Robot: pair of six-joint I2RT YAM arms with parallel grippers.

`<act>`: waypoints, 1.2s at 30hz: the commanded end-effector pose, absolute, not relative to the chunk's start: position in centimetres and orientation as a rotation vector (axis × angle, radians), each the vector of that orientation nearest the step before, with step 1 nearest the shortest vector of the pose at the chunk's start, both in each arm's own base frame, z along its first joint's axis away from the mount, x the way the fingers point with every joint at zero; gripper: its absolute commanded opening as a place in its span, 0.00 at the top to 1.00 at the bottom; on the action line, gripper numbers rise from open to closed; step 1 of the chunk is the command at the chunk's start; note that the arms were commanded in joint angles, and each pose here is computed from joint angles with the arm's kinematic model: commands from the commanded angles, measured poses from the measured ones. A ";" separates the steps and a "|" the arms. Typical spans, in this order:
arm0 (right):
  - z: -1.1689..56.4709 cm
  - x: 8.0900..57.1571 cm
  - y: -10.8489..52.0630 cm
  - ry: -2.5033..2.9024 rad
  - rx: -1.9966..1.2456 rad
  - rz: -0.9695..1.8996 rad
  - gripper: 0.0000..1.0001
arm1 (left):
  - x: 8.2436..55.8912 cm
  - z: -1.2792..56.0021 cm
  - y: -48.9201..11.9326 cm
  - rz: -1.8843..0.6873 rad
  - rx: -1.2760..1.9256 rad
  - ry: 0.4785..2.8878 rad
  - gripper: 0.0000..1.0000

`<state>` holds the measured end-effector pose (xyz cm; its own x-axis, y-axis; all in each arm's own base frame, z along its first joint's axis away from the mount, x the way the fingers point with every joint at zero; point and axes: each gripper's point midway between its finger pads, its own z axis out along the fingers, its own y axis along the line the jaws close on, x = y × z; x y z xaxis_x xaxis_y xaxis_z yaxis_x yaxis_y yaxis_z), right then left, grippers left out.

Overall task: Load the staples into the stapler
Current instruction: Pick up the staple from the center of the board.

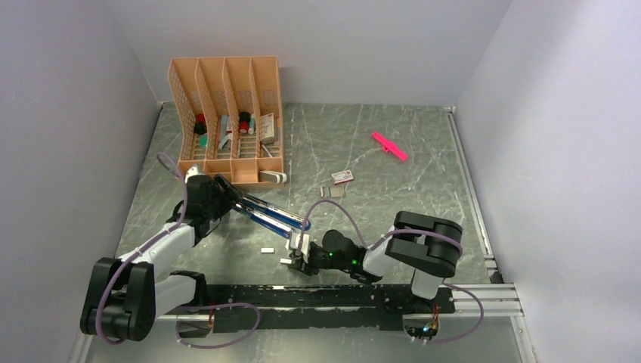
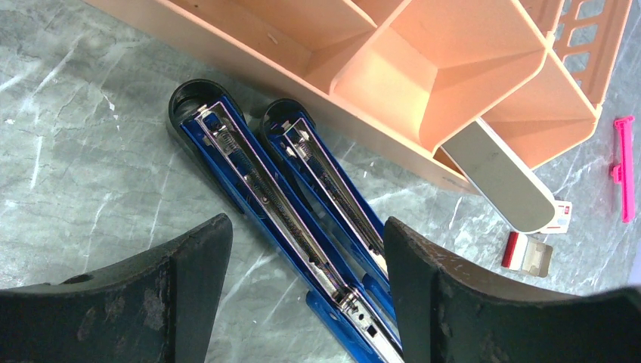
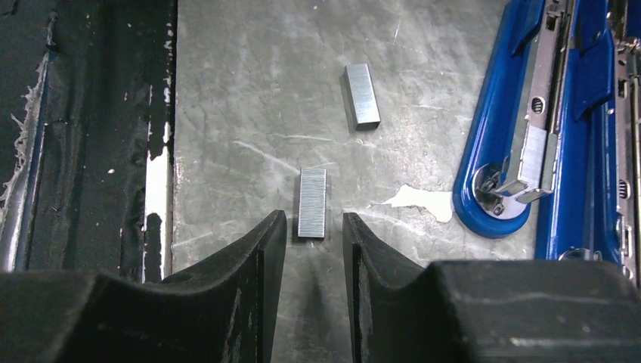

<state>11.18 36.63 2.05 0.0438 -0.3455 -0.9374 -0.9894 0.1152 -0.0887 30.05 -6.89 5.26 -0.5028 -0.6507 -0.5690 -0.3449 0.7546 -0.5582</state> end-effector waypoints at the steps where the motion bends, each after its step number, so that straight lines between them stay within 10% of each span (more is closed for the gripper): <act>1: 2.3 11.1 37.4 1.450 -1.381 0.899 0.63 | 30.7 6.2 -7.5 -0.517 -0.715 2.113 0.23; 15: 0.5 10.7 36.7 1.505 -1.398 0.900 0.66 | 31.0 6.6 -7.7 -0.528 -0.711 2.110 0.23; 36: 3.8 12.5 36.9 1.484 -1.306 0.829 0.97 | 30.9 6.7 -7.6 -0.526 -0.723 2.109 0.23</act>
<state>11.27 36.87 1.74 0.0027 -0.3462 -0.9382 -0.9885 0.1407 -0.0548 30.04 -6.96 5.25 -0.5051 -0.6510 -0.5666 -0.3436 0.7540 -0.5599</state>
